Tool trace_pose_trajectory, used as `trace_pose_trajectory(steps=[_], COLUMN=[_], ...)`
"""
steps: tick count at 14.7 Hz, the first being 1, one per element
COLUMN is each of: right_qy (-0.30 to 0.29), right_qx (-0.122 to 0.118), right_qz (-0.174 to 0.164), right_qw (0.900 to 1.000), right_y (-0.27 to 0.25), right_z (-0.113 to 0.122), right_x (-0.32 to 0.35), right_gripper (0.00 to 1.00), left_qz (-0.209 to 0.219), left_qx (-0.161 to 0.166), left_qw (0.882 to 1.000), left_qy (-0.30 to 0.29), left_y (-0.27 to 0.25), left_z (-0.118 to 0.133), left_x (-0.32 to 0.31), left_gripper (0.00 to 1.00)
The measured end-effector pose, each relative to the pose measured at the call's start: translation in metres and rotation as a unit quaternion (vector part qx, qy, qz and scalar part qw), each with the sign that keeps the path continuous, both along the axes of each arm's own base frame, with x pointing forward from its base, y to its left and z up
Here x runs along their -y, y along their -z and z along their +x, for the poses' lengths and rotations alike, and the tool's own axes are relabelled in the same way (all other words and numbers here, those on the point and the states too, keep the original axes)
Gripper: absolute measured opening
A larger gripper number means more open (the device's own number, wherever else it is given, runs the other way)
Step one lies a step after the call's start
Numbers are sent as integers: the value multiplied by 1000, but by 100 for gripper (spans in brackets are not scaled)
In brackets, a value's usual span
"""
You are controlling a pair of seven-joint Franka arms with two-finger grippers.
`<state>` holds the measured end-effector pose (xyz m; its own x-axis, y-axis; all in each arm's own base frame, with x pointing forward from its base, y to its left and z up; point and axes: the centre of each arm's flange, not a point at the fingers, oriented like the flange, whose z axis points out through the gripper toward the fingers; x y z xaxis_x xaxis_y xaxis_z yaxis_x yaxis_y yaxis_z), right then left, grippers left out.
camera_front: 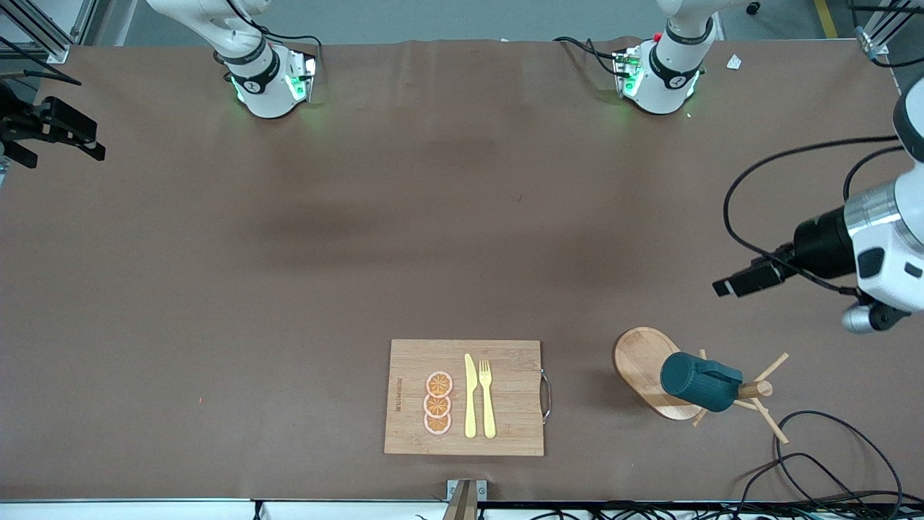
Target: Pass cup and hang on rack
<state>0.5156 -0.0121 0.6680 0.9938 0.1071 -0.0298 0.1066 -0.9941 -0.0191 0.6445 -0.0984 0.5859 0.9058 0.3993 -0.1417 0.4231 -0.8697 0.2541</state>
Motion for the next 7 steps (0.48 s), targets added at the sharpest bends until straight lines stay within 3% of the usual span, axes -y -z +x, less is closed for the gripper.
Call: trace_pose_trajectory(steps=[3, 7], right_qy=[0, -3], right_qx=[-1, -1], right_qz=[0, 0], right_qw=[1000, 1000], right_y=[0, -8], right_z=[-1, -8], right_x=[0, -3], right_gripper=[100, 100], left_qz=[56, 127], left_qx=[3, 47], left_qw=[998, 981], left_qy=[22, 139], left_y=[-20, -46], left_z=[-19, -40], left_x=[-2, 2], left_gripper=[100, 100])
